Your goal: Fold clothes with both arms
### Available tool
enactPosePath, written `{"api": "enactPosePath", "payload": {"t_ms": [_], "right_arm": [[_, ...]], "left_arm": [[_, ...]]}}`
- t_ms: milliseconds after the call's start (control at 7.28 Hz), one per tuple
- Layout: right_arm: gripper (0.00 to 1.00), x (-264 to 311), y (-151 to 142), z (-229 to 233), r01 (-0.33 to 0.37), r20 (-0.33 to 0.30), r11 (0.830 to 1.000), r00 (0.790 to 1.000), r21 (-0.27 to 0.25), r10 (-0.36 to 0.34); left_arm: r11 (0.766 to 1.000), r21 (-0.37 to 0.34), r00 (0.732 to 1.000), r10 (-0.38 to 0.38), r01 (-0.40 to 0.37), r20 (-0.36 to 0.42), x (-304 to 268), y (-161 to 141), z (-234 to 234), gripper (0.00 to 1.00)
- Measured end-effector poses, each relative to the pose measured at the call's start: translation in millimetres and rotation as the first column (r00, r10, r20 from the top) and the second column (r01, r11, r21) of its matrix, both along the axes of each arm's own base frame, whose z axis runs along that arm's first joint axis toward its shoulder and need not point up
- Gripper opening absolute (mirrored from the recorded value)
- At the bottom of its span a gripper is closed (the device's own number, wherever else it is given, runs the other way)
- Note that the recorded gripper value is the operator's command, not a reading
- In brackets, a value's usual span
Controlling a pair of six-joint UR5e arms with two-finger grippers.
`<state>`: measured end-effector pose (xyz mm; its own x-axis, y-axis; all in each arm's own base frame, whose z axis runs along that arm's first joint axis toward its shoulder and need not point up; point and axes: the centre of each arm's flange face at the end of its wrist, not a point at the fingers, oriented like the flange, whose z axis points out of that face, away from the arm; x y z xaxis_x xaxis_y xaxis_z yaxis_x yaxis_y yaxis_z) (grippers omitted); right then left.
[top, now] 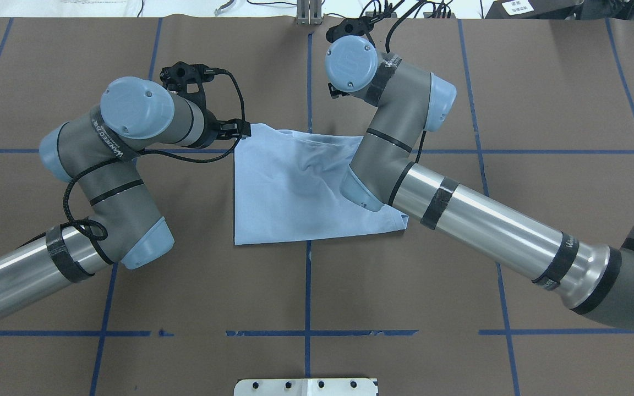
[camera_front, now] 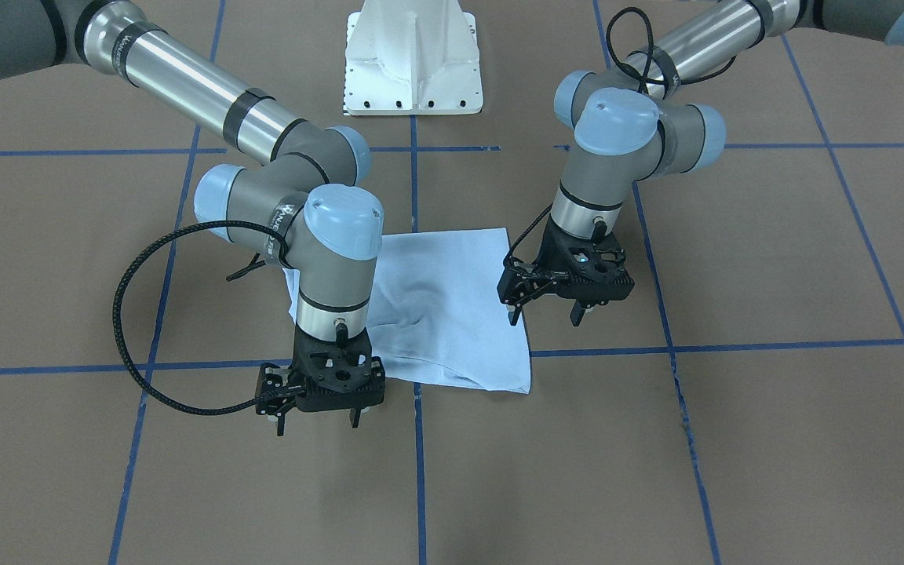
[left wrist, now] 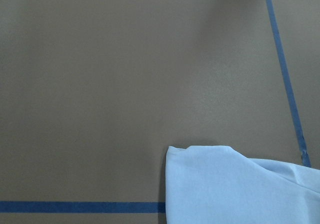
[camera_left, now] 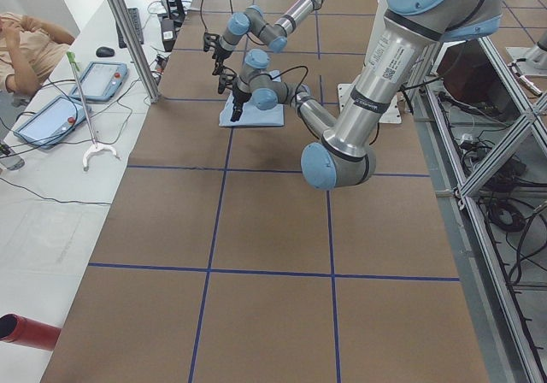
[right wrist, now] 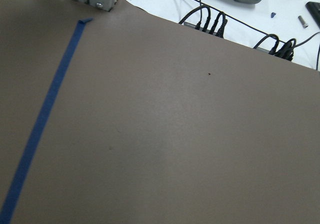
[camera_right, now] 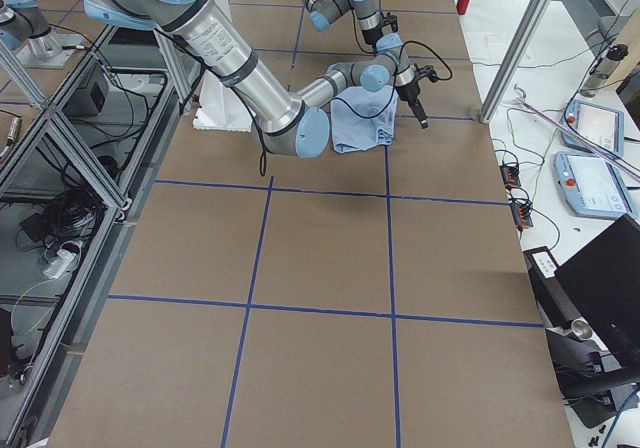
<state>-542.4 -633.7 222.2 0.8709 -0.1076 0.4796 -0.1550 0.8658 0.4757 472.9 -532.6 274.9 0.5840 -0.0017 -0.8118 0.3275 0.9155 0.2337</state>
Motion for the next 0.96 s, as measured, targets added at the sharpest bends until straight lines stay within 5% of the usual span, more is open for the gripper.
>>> {"api": "enactPosePath", "payload": {"t_ms": [275,549,824,961], "right_arm": [[0.99,-7.8,36.5,-15.3,-0.009,0.096,0.997,0.995,-0.073,0.016],[0.63,-23.3,71.0,4.4,-0.057,0.100,0.993,0.993,-0.100,0.067],[0.41,-35.4,89.4,24.1,-0.077,0.069,0.993,0.994,-0.087,0.083],[0.13,-39.7,95.1,29.6,-0.080,0.057,0.994,0.995,-0.079,0.085]], "left_arm": [[1.000,-0.001,1.000,0.000,0.000,-0.001,-0.1,0.2,-0.2,1.00],[1.000,-0.001,1.000,-0.001,0.001,-0.001,-0.2,0.2,0.1,1.00],[1.000,-0.002,1.000,-0.001,0.001,-0.002,-0.3,0.2,0.1,1.00],[1.000,-0.002,1.000,0.000,0.000,-0.002,0.0,0.5,0.5,1.00]]}}
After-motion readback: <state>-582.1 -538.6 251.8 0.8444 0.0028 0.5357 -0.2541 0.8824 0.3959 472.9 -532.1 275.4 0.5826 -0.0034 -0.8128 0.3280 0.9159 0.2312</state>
